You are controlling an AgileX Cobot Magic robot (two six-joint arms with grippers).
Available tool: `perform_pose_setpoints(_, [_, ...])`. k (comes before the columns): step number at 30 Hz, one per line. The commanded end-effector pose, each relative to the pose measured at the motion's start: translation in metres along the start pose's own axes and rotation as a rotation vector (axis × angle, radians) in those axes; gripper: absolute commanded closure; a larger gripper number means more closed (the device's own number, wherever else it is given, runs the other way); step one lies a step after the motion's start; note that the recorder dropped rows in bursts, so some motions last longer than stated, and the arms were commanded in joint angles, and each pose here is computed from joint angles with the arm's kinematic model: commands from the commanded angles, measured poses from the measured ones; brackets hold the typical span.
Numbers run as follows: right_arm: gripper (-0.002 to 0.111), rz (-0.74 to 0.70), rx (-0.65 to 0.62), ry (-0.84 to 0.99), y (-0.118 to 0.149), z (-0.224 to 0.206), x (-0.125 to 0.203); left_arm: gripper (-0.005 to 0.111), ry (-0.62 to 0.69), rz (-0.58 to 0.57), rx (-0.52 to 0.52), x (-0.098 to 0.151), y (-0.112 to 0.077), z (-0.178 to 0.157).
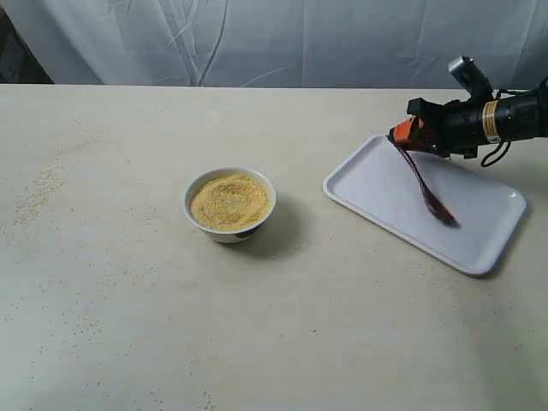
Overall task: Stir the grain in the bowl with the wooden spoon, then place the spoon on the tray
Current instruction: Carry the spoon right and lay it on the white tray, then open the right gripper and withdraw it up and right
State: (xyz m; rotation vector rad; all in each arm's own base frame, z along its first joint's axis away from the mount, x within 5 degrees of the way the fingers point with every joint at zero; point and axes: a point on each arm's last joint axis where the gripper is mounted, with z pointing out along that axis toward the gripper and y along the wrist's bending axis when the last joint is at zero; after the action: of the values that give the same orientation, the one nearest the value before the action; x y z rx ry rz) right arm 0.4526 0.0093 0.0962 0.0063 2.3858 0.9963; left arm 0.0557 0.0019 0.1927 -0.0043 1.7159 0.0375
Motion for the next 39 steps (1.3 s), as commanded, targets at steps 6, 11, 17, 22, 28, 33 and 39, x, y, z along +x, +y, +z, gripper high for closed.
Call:
perform_pose_setpoints(6, [0.062,-0.022,0.027,-0.034,0.002,-0.009,-0.007,0.107,-0.006,0.001,-0.004,0.0,0.0,0.0])
perform_pose_setpoints(11, [0.089,-0.126,-0.06,-0.103,0.05,-0.048,-0.033,0.107,-0.006,0.001,-0.004,0.0,0.0,0.0])
perform_pose_setpoints(17, [0.108,-0.356,-0.085,-0.241,0.151,-0.104,-0.049,0.107,-0.006,0.001,-0.004,0.0,0.0,0.0])
perform_pose_setpoints(22, [0.109,-0.518,0.44,-0.484,0.195,-0.139,0.006,0.107,-0.008,0.001,-0.004,0.0,0.0,0.0])
perform_pose_setpoints(28, [0.109,-0.37,1.177,-0.45,0.157,-0.199,0.043,0.107,-0.008,0.001,-0.004,0.0,0.0,0.0])
perform_pose_setpoints(33, [0.109,-0.287,0.933,0.031,0.148,-0.184,0.078,0.107,-0.008,0.001,-0.004,0.0,0.0,0.0])
perform_pose_setpoints(39, [0.109,-0.422,0.562,0.079,0.188,-0.187,0.091,0.107,-0.008,0.001,-0.004,0.0,0.0,0.0])
